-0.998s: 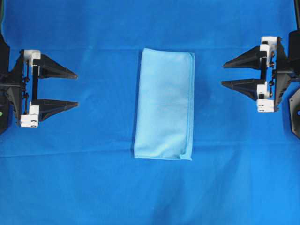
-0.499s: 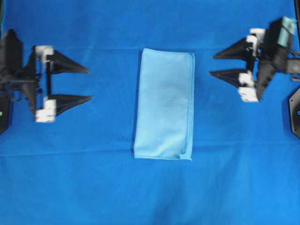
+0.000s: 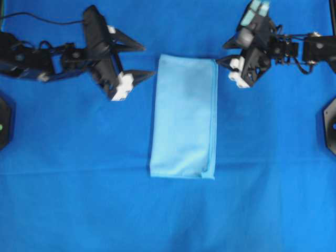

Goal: Fold the light blue towel.
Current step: 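Move both grippers to the top corners of the folded strip and grasp, then fold the top half down onto the bottom half with both grippers, then release the towel and pull both grippers back outward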

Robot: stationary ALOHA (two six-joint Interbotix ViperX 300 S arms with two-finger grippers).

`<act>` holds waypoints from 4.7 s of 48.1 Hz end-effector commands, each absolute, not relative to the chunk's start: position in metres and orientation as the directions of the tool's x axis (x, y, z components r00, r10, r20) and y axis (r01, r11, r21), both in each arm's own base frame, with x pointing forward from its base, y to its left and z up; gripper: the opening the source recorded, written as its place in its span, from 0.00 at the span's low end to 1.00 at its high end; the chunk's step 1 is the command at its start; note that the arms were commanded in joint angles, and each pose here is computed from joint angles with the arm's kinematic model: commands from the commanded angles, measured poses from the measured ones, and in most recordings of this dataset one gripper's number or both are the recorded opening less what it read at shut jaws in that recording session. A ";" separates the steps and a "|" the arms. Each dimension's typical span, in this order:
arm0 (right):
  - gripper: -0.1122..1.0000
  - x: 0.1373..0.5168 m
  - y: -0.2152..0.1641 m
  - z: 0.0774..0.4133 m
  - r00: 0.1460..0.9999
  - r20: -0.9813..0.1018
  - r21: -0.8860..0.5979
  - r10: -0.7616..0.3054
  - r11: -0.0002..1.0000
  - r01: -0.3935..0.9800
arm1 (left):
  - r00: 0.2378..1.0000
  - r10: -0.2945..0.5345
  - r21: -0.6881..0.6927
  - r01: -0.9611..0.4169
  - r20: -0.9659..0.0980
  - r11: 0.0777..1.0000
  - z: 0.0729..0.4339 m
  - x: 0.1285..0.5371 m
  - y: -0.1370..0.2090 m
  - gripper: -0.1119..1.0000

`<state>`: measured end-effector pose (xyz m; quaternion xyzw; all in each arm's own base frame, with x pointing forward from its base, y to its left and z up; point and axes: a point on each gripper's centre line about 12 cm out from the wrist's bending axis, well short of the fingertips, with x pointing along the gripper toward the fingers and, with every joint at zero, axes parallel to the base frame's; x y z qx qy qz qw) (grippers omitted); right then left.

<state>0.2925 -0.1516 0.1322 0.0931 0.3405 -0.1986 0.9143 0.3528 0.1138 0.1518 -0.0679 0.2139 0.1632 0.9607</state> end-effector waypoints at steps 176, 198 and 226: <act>0.12 0.326 0.052 0.123 0.652 -0.753 0.195 0.087 0.976 0.095 | 0.777 -0.127 -0.067 0.109 -0.617 0.992 0.094 0.379 -0.065 0.13; 0.66 0.336 0.069 0.132 0.673 -0.729 0.217 0.122 0.975 0.057 | 0.787 -0.129 -0.066 0.112 -0.603 0.991 0.102 0.379 -0.065 0.67; 0.60 0.290 0.056 0.230 0.771 -0.637 0.106 0.023 0.993 0.058 | 0.873 -0.150 -0.063 0.137 -0.465 0.989 0.217 0.322 -0.056 0.65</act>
